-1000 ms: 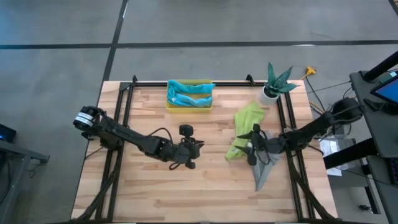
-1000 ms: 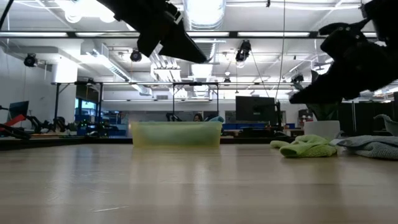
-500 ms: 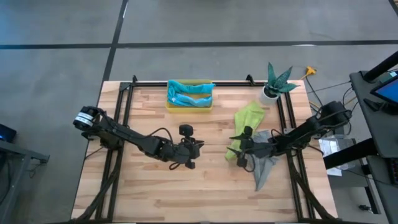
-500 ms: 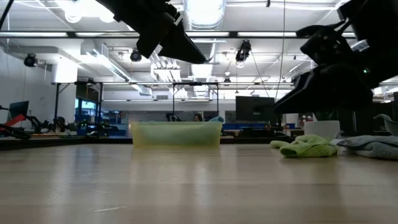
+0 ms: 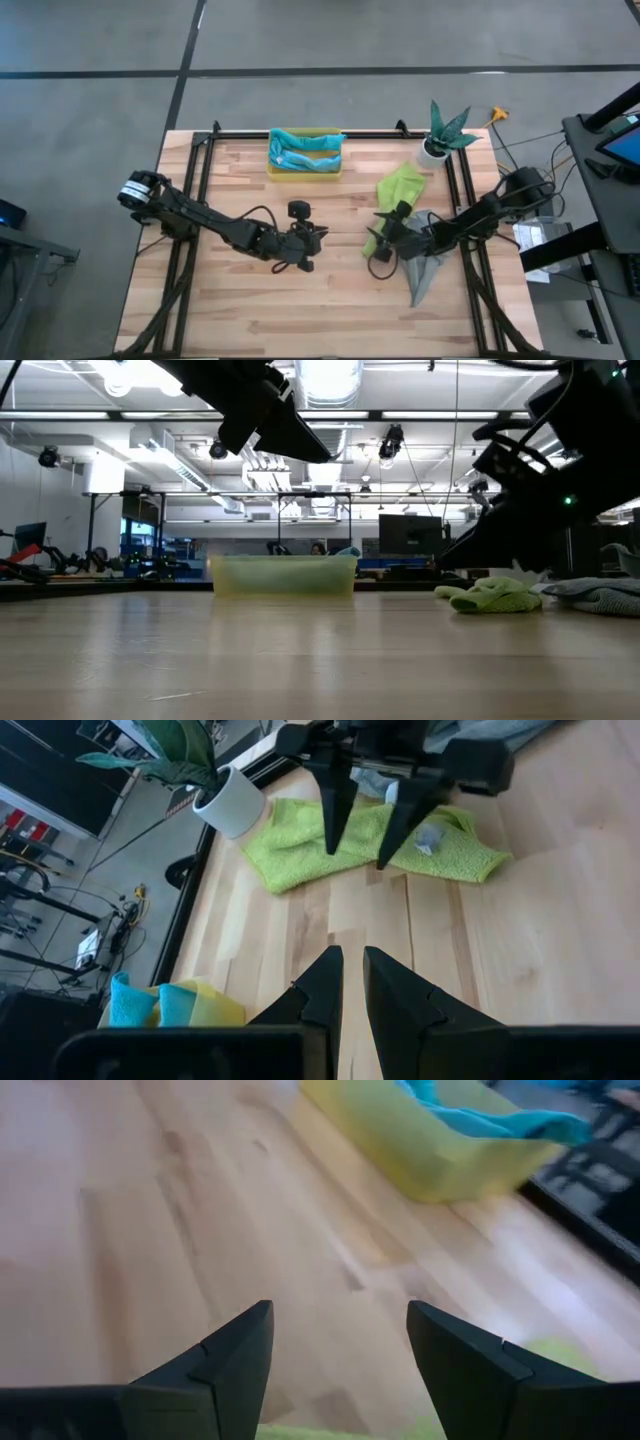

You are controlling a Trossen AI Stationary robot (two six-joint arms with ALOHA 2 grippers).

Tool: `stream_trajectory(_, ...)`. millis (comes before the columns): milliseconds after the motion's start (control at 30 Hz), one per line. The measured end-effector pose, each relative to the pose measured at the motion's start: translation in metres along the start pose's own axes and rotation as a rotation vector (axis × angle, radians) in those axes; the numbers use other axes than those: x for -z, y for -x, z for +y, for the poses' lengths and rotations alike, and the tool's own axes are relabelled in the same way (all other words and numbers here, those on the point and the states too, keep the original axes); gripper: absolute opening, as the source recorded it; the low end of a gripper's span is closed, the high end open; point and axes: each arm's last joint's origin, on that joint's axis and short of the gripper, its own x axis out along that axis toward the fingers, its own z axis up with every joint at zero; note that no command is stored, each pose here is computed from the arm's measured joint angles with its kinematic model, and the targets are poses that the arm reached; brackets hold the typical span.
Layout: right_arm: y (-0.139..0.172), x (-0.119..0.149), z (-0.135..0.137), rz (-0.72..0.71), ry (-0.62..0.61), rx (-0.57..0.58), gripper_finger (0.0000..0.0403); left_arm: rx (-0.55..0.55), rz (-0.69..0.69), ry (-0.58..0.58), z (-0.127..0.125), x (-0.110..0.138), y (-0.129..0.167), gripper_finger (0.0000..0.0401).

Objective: Roll microfiber towels into tight, uniform cylinder then place into a basket
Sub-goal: Roll the green towel

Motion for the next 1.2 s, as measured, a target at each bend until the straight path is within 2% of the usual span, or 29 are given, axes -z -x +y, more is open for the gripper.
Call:
stream_trajectory(467,-0.004,0.012,0.001,0.034,-0.002,0.032,0.0226,-0.001,-0.019,0.015,0.001,-0.003,0.000,0.0030)
stream_trajectory(1200,-0.004,0.012,0.001,0.032,-0.003,0.033,0.0226,-0.002,-0.020,0.016,0.001,-0.002,0.000,0.0030)
